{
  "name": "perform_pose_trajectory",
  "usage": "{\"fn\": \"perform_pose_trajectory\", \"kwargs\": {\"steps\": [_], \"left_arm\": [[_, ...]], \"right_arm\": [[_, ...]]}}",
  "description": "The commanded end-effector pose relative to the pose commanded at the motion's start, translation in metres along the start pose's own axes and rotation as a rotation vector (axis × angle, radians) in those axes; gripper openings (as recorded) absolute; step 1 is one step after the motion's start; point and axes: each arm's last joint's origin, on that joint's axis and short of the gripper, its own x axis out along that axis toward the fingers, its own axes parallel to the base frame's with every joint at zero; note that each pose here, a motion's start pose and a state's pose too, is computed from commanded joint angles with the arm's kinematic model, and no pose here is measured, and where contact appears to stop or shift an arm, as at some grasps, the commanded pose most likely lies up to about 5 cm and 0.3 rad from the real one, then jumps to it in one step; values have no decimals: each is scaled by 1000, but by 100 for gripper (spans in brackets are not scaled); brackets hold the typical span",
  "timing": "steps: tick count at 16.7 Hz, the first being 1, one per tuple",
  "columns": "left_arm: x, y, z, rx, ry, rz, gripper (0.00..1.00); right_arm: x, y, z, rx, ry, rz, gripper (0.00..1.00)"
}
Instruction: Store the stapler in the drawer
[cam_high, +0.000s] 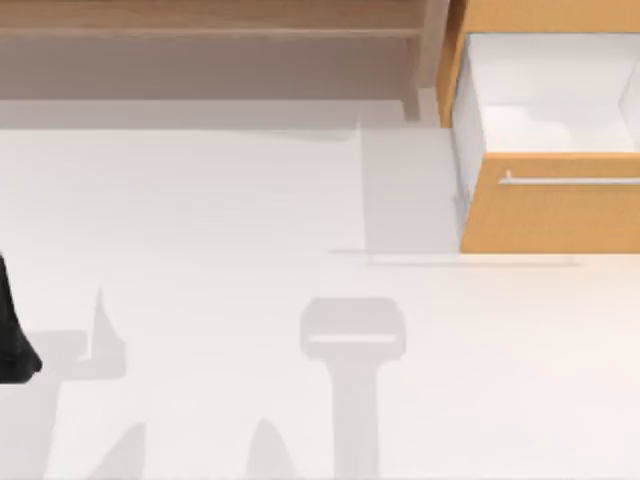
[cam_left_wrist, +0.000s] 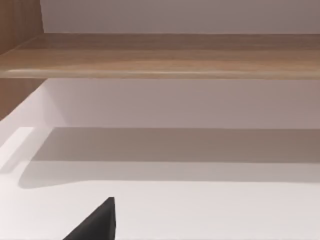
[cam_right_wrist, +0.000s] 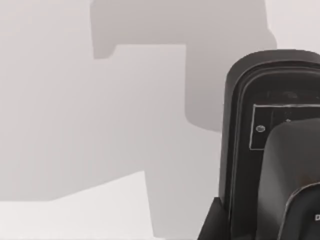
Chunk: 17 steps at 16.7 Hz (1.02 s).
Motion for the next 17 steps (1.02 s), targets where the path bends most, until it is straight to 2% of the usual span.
{"fn": "perform_pose_trajectory", "kwargs": {"steps": [4, 8, 11, 13, 15, 17], "left_arm": [[0, 0, 0, 0, 0, 0, 100], [0, 0, 0, 0, 0, 0, 100], [0, 0, 0, 0, 0, 0, 100], [0, 0, 0, 0, 0, 0, 100], [0, 0, 0, 0, 0, 0, 100], [0, 0, 0, 0, 0, 0, 100]], "right_arm": [[-2, -1, 2, 0, -4, -8, 0], [-47, -12, 30, -79, -70, -139, 0], [-97, -15, 68, -161, -145, -257, 0], [-130, -9, 99, -185, -207, -311, 0], [-155, 4, 133, -179, -271, -325, 0], [-169, 21, 167, -136, -327, -294, 0]]}}
